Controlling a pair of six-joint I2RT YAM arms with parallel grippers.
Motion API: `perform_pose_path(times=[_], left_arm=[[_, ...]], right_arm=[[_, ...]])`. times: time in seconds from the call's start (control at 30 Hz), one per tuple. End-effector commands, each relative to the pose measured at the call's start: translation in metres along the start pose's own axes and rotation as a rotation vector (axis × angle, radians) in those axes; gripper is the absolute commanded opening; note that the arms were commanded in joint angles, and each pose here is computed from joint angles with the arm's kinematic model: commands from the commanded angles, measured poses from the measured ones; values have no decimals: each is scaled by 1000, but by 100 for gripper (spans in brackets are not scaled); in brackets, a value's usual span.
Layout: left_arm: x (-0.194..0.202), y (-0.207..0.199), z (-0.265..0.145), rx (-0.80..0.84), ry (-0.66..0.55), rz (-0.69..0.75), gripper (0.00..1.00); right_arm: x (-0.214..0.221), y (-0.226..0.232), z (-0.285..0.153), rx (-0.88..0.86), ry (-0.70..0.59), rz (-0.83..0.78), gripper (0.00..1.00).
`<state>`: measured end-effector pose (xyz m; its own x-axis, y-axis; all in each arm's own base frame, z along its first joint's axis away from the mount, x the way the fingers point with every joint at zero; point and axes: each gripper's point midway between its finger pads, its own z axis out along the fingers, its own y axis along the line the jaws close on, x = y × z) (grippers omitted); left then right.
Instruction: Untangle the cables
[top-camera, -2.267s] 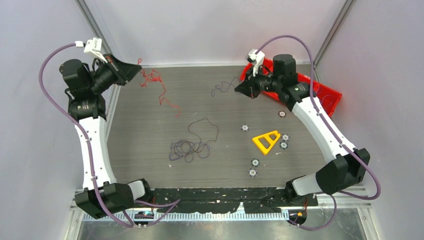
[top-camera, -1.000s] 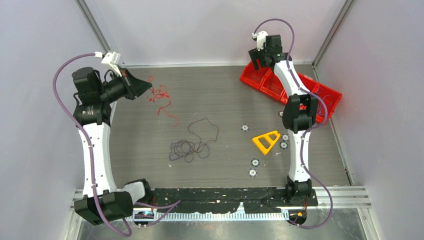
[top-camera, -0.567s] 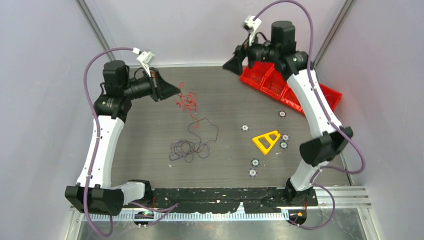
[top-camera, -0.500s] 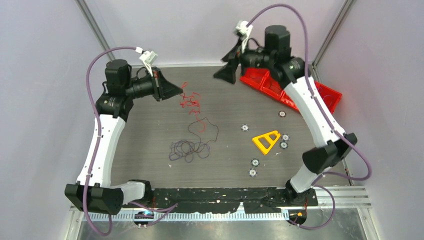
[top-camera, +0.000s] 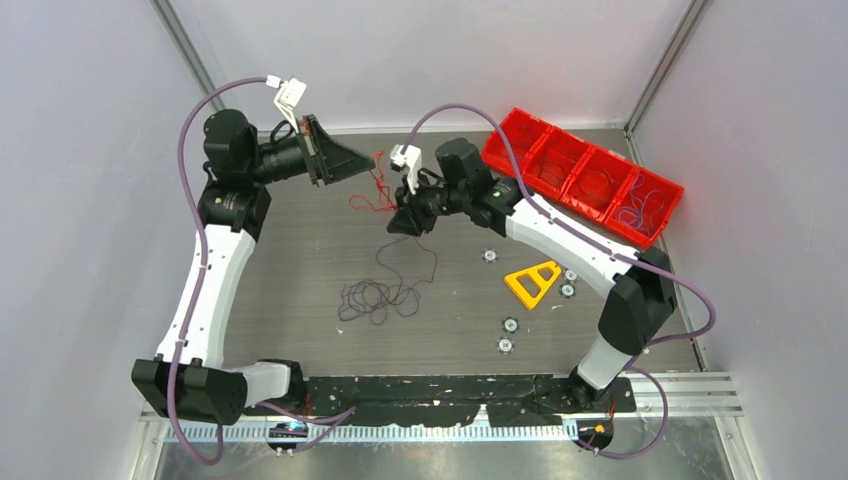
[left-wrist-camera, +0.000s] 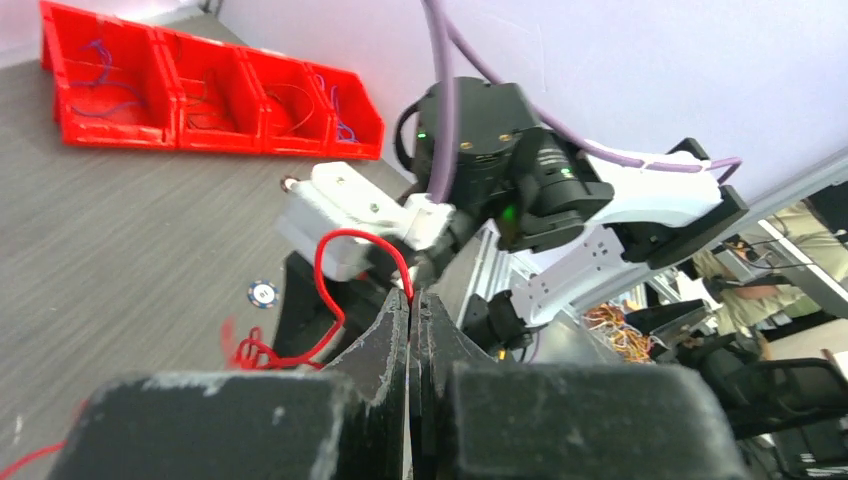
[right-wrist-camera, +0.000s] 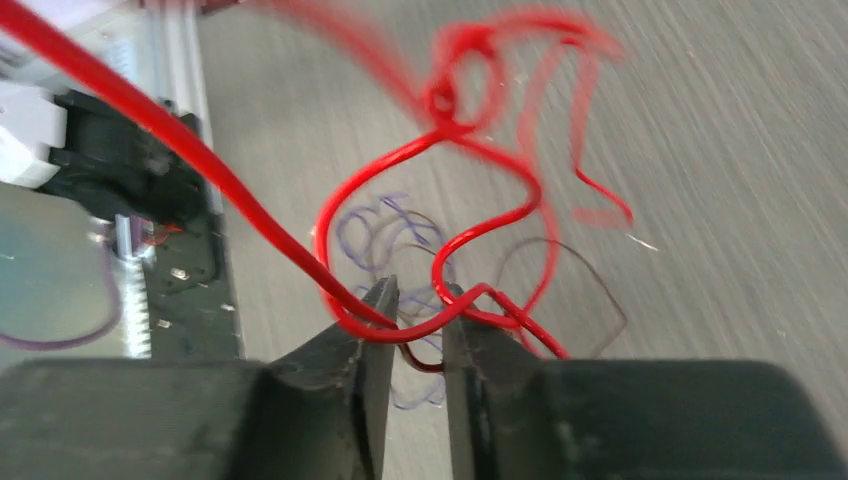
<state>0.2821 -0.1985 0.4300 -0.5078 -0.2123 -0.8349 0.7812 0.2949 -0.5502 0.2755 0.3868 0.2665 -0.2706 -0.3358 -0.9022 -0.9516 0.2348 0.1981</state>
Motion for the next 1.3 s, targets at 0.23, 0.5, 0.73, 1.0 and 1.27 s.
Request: perform_pose_path(times=[0.23, 0.5, 0.73, 1.0, 1.27], left_arm=[[-78, -13, -45, -42, -211, 121, 0], [-91, -9, -53, -70, -242, 145, 0], [-52, 15, -47, -82, -145, 181, 32], [53, 28, -35, -109, 286, 630, 94], [115, 15, -9, 47, 454, 1026, 92]], right_arm=[[74, -78, -27, 219, 97, 94, 5], [111, -82, -46, 165, 192, 140, 6], [59, -62, -58, 86, 50, 16, 5], [21, 2, -79, -187, 34, -231, 16], [27, 41, -81, -310, 124, -268, 16]])
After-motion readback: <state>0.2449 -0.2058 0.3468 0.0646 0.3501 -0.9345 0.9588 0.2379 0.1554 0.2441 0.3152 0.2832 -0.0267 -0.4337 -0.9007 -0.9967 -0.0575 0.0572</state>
